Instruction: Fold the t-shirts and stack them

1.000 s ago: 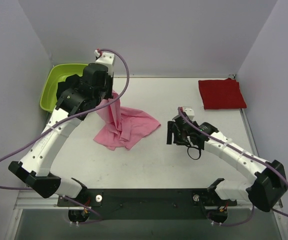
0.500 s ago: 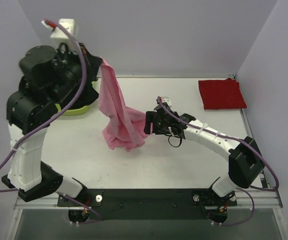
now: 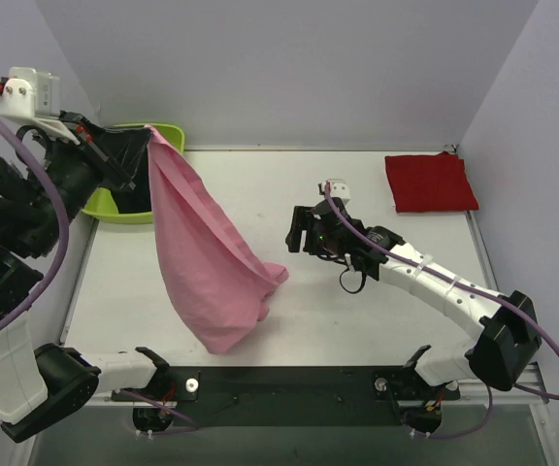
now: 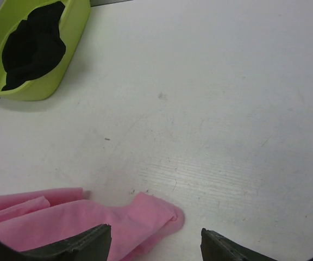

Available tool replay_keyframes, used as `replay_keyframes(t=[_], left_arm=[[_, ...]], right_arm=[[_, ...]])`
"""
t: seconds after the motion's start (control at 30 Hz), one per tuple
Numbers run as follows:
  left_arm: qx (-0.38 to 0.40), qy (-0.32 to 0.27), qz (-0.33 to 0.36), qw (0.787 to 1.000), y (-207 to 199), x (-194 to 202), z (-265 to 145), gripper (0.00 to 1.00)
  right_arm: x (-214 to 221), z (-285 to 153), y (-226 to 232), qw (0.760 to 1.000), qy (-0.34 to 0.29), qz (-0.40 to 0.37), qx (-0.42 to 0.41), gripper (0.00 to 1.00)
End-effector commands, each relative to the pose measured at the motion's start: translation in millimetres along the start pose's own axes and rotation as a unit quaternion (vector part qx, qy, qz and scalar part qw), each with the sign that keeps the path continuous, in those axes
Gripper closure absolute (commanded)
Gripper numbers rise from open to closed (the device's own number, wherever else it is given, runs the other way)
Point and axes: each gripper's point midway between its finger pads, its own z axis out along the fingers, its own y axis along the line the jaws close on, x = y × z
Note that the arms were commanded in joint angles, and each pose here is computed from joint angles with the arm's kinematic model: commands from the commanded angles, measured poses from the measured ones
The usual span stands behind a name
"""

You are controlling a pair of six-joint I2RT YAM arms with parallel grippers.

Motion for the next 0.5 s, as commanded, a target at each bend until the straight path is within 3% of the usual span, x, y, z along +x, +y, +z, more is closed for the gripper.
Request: replay_keyframes(t=[0.0, 0.47], left_arm=[[0.034, 0.010, -0.012, 0.999, -16.2, 7.1, 18.9, 1.00], [0.057, 0.029, -0.040, 0.997, -19.8, 27.5, 1.0, 1.00]], right_arm=[[-4.2, -7.0, -0.5, 1.000, -0.019, -0.013, 0.003, 0.34], [72.5, 94.4, 74.9, 0.986, 0.136, -0.072, -0.059, 0.35]])
